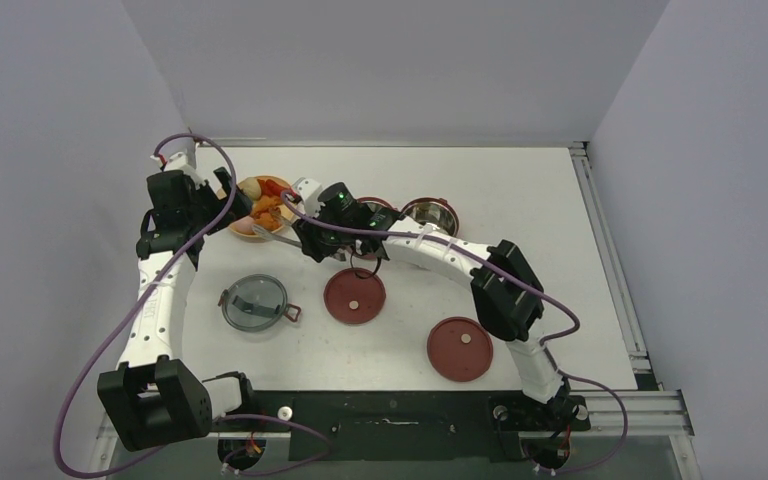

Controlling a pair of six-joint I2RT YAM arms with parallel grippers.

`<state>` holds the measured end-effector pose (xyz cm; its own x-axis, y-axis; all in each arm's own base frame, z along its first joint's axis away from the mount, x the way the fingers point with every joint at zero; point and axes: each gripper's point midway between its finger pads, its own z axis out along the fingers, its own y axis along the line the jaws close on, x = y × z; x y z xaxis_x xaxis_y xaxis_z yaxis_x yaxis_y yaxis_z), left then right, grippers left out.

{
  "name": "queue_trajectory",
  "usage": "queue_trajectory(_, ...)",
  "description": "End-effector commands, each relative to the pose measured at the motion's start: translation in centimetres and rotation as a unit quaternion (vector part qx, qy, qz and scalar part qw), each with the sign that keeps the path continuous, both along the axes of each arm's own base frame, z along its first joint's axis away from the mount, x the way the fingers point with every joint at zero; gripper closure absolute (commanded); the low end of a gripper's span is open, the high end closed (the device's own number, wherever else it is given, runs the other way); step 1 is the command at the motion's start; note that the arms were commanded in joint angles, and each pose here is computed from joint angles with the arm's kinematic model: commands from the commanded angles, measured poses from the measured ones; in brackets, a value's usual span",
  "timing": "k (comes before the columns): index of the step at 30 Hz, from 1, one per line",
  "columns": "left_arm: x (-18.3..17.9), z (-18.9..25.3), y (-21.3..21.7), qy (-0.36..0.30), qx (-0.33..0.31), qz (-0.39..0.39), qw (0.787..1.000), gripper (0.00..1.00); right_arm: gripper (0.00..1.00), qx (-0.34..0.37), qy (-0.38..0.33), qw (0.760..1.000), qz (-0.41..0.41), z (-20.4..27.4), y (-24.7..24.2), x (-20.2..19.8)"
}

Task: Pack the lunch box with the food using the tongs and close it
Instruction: Pick up the fake food from the plate.

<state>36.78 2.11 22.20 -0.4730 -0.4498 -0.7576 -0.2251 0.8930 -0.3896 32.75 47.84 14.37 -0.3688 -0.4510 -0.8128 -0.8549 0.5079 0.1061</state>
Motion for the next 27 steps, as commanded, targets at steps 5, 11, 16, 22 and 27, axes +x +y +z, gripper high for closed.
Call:
queue_trajectory(5,0.8,1.5,-0.2,-0.032,-0.002,-0.006,0.999,0.04,0.56,0.024,-0.044,0.999,-0.001,2.2,2.0,2.2)
queue_trajectory(11,0.8,1.5,-0.3,-0.033,-0.004,-0.009,0.999,0.04,0.55,0.011,-0.054,0.998,-0.007,1.8,2.2,3.0)
queue_trajectory(16,0.7,1.6,-0.4,-0.033,-0.005,-0.01,0.999,0.04,0.55,0.004,-0.059,0.998,-0.014,1.3,2.4,3.3)
queue_trajectory(22,0.7,1.7,-0.4,-0.035,-0.005,-0.011,0.999,0.04,0.55,-0.02,-0.064,0.997,-0.023,0.0,2.6,3.5)
queue_trajectory(27,0.7,1.6,-0.5,-0.035,-0.007,-0.012,0.999,0.04,0.55,-0.026,-0.072,0.996,-0.035,-0.1,2.6,3.8)
